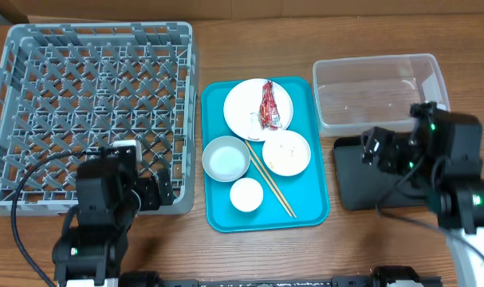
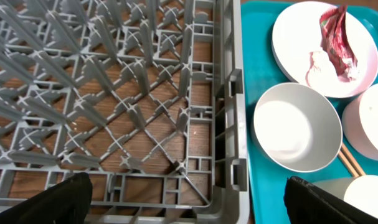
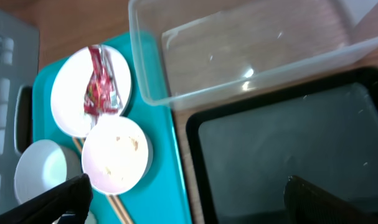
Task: Sort waste into correct bins and load items into the dishwasher
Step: 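Move the right gripper to the red wrapper on the white plate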
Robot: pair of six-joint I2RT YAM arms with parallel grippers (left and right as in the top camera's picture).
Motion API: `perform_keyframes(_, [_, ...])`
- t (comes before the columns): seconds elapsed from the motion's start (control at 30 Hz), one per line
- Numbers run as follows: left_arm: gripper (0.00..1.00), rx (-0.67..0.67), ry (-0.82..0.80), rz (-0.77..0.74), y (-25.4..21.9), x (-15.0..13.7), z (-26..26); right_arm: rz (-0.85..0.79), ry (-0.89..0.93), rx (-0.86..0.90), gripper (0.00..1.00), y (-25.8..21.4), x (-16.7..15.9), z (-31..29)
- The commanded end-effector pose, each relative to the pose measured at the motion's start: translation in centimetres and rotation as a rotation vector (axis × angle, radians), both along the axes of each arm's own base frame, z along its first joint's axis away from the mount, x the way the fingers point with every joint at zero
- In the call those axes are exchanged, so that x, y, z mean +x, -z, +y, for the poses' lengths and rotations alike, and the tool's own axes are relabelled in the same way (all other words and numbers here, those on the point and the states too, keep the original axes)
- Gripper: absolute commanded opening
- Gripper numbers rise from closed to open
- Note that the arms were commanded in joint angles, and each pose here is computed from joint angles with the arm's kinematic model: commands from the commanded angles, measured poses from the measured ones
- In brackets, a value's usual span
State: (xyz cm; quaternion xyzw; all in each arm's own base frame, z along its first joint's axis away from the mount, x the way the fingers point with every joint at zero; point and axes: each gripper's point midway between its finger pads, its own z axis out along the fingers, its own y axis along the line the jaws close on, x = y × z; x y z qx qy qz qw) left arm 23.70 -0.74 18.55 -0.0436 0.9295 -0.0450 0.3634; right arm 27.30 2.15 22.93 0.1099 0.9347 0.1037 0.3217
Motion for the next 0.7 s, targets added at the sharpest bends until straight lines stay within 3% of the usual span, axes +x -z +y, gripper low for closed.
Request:
perform_keyframes(0.0, [1.0,-0.059,0.041,-0.005,-0.9,0.4,-1.3,0.033,-0.058,0.078,1.0,0.0,1.1,1.6])
perform_keyframes(0.4, [1.0,-0.092,0.05,-0.02,-1.3,0.7,-1.8,0.017,-0.217,0.115,1.0,0.9,4.4,6.4])
perform_keyframes(0.67, [1.0,-0.091,0.051,-0.026,-1.4,0.8,-1.8,-0.015,-0.362,0.07,0.92,1.1,5.6,12.2])
